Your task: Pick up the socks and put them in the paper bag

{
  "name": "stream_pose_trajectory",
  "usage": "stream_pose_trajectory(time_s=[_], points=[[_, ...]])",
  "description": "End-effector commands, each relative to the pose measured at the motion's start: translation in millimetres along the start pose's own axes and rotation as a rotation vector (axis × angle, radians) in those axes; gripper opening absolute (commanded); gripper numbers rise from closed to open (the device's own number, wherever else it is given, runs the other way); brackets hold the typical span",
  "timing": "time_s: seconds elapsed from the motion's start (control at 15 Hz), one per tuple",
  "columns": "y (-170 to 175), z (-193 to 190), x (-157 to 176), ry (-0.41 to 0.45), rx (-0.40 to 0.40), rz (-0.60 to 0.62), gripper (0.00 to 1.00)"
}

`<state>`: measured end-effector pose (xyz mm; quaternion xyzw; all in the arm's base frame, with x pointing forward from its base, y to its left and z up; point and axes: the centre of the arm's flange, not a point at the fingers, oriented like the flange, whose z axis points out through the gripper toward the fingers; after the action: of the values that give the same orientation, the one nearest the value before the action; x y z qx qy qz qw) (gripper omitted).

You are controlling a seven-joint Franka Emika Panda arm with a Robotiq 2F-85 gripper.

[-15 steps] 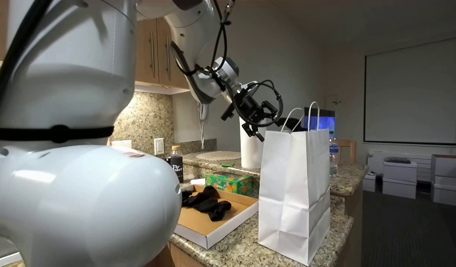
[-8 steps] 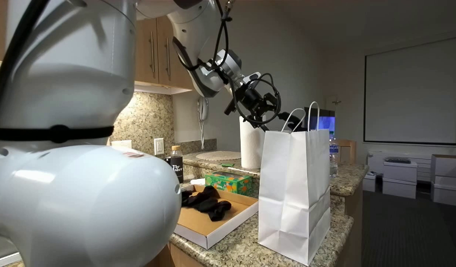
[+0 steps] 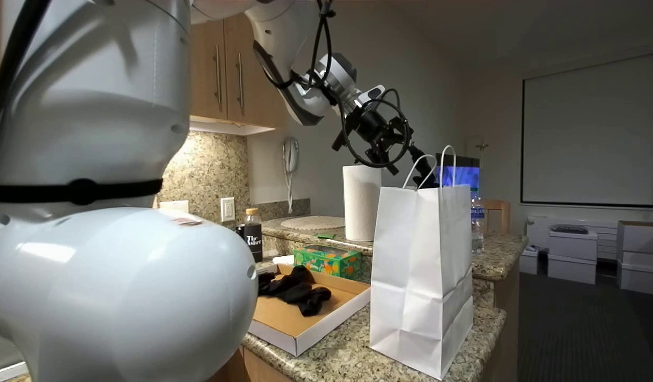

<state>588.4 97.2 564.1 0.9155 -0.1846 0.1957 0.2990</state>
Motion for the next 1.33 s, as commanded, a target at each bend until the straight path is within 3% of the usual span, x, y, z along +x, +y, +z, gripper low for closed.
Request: stream_pose_trajectory(time_s=[0.0,0.6,0.93,1.07,1.27], points=[[25,5,-1,-0.042,0.007,0.060,1.00],[78,21,5,-0.118,0.039,0.168,1.00],[83,25,8,-0.127,0.062,0.159,1.00],[77,16,10,-0.109,0.119,0.114,1.00],[65,-8,9,-0.036,0.276,0.062,1.00]])
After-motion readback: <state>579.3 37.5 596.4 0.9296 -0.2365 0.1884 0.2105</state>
